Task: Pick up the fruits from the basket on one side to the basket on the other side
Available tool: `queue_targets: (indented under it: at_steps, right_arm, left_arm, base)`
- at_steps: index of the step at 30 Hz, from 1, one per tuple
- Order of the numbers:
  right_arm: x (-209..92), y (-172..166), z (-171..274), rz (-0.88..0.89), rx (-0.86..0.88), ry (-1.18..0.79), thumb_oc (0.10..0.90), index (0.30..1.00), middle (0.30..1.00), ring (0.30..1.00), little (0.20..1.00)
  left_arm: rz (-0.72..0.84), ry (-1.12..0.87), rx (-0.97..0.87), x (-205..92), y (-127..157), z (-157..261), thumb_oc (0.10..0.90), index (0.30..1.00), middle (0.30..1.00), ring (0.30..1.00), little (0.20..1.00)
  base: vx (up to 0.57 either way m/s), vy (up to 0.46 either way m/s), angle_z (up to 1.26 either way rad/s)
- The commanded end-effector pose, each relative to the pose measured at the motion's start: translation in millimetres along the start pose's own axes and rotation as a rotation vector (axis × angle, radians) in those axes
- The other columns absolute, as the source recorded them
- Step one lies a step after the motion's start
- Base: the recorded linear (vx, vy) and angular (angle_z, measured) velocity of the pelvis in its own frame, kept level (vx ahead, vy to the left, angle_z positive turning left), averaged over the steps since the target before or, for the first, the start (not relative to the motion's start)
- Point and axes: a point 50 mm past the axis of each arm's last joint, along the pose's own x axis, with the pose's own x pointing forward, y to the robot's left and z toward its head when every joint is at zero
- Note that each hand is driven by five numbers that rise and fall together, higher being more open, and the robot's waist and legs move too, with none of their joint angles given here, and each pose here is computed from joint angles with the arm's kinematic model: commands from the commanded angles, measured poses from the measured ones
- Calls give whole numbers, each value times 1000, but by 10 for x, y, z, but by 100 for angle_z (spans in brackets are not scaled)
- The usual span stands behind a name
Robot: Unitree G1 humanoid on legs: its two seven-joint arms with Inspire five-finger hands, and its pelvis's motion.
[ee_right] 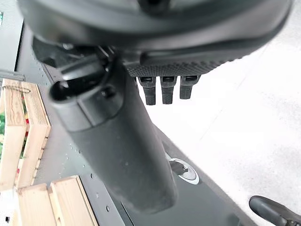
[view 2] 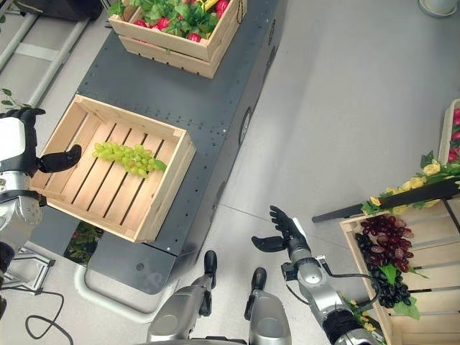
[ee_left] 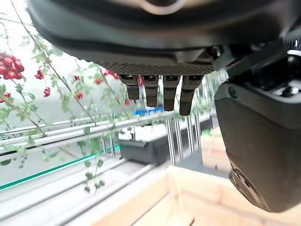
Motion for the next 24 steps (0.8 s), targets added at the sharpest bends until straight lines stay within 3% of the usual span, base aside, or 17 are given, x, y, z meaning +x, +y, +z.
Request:
queue_targets:
  at_steps: [1, 14, 24]
  right_arm:
    - [43, -41, 230, 33, -41, -112, 800, 900, 900, 900, 900]
    - [149, -98, 442, 87, -82, -157, 800, 900, 900, 900, 900]
    - [160, -160, 527, 81, -94, -187, 800, 900, 900, 900, 900]
  left_arm:
    - [210, 35, 136, 399, 759, -235, 800, 900, 900, 900, 900]
    - [319, -71, 287, 700, 1260, -14, 800, 900, 900, 900, 900]
    - [200, -67, 459, 721, 1214, -66, 800, 900, 900, 900, 900]
  base:
    - [-77, 107, -1]
    - [-54, 95, 0]
    - [-8, 24, 2]
